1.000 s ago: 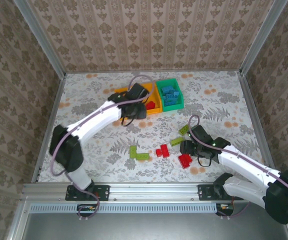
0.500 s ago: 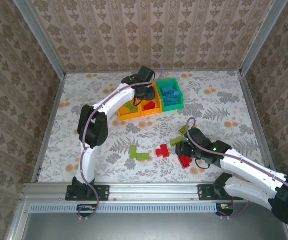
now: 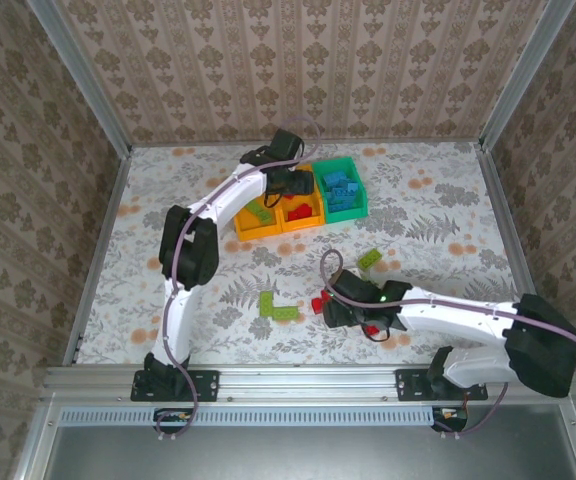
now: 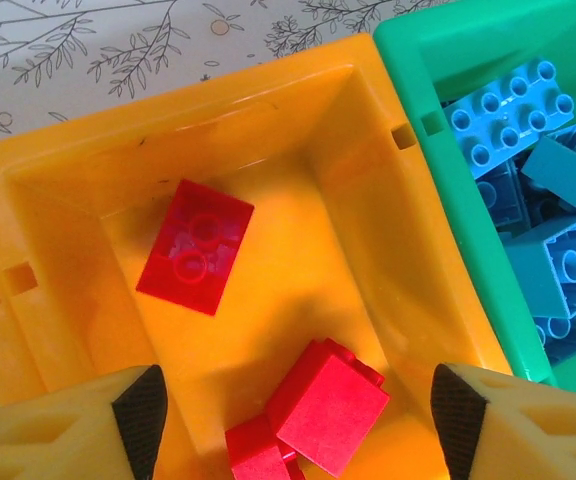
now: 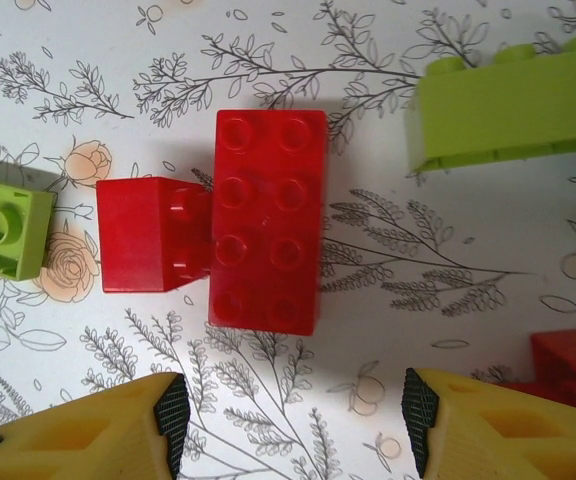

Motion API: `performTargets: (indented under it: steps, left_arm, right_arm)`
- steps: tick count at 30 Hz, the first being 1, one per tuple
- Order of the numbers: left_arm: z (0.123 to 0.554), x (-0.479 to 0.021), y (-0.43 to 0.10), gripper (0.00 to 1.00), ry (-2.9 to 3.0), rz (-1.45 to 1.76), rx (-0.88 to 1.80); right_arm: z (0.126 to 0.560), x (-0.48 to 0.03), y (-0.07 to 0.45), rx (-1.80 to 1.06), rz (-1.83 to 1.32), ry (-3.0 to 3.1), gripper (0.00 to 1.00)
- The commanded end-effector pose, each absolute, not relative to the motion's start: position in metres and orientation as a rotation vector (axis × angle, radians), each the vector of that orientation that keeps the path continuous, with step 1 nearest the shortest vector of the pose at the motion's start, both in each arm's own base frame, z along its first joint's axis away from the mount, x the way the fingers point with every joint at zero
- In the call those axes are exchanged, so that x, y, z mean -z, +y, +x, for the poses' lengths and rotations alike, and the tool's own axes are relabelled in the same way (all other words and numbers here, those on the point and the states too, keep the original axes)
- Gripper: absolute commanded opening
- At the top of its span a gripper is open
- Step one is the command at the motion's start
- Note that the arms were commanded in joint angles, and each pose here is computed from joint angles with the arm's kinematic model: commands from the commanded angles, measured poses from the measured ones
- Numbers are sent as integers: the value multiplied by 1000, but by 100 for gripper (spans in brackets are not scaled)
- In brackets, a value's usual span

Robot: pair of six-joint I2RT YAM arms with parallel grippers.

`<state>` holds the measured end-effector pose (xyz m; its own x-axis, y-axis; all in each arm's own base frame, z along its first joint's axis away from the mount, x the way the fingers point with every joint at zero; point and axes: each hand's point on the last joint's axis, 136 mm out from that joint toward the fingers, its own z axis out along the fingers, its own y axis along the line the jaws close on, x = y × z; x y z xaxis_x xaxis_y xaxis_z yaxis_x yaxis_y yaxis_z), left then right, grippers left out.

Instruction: Sort the legos into containers by color

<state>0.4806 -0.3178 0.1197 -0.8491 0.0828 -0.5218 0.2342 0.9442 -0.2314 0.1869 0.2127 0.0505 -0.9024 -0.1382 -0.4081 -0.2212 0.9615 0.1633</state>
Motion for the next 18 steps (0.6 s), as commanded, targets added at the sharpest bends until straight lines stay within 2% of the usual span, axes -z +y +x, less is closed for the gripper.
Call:
performTargets:
  steps: [1, 7, 15, 18]
  left_arm:
    - [475, -162, -318, 78, 2501, 219, 455]
    - [458, -194, -309, 88, 2447, 208, 491]
    - [430, -207, -285, 90, 2434, 188, 478]
    - [420, -208, -277, 90, 2432, 175, 481]
  right_arm:
    - [198, -55, 220, -271, -234, 2681, 62]
    - [201, -37, 226, -196, -288, 2735, 60]
    - [208, -18, 230, -128, -303, 2781, 54]
    - [213, -17, 230, -112, -308, 2777, 47]
